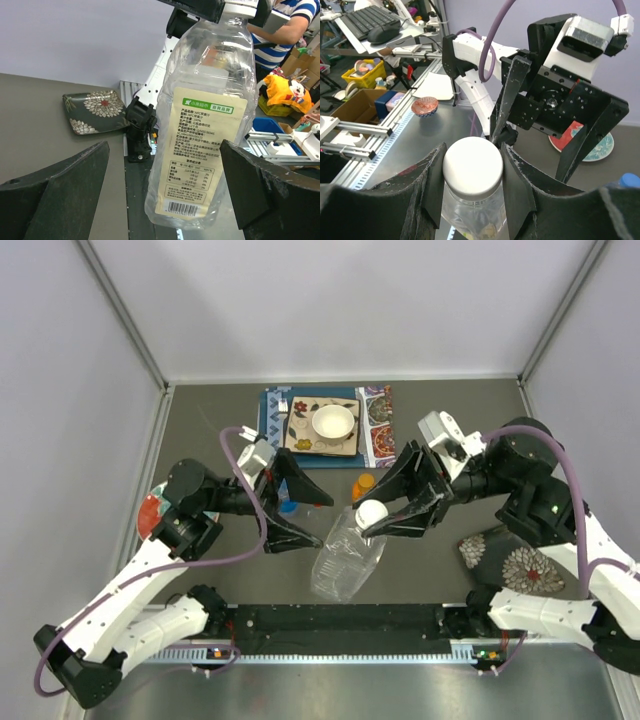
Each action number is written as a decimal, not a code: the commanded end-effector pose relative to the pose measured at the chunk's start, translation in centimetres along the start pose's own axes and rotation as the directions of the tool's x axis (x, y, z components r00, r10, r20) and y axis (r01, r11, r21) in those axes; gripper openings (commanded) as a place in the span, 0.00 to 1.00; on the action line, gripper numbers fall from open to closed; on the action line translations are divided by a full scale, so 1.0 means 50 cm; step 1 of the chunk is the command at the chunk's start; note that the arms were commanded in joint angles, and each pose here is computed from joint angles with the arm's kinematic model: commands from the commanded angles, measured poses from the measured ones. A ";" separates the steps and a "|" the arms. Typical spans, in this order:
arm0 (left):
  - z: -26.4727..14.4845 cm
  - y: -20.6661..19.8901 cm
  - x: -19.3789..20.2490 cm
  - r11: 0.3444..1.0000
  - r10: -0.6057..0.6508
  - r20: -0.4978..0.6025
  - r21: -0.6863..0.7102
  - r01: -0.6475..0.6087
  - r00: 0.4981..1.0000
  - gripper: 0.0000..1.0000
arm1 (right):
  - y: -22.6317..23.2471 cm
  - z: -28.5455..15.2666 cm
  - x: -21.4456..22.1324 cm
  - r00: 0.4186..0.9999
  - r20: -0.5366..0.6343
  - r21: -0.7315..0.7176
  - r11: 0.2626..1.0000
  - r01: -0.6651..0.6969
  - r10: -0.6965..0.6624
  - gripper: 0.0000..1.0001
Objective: Unscrew the bottle caps
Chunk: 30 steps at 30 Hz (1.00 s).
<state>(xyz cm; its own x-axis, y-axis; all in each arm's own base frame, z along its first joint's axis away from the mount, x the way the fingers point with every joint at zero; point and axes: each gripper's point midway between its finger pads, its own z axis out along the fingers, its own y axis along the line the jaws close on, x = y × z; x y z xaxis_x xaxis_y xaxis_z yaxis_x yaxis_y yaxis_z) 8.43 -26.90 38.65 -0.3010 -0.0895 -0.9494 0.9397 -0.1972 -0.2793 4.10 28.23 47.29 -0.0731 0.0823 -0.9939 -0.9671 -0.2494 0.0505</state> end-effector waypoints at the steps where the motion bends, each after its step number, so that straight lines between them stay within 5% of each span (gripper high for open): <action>1: -0.004 -0.038 0.000 0.997 0.023 -0.006 0.069 -0.023 1.000 0.99 | 0.002 0.000 -0.058 0.994 0.059 -0.014 0.995 0.096 -0.095 0.00; 30: 0.005 -0.033 0.019 0.992 -0.051 -0.010 0.119 0.051 0.999 0.99 | -0.031 0.027 -0.095 0.984 0.144 -0.053 0.992 0.117 -0.109 0.00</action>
<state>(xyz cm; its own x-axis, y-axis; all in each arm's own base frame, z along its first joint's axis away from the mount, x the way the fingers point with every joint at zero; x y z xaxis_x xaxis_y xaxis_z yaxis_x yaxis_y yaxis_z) 7.00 -26.99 36.83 -0.3931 -0.0280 -0.9191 0.8843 -0.2855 -0.3695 5.53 30.03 49.25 -0.0731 0.1497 -0.9860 -0.9474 -0.3192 0.0218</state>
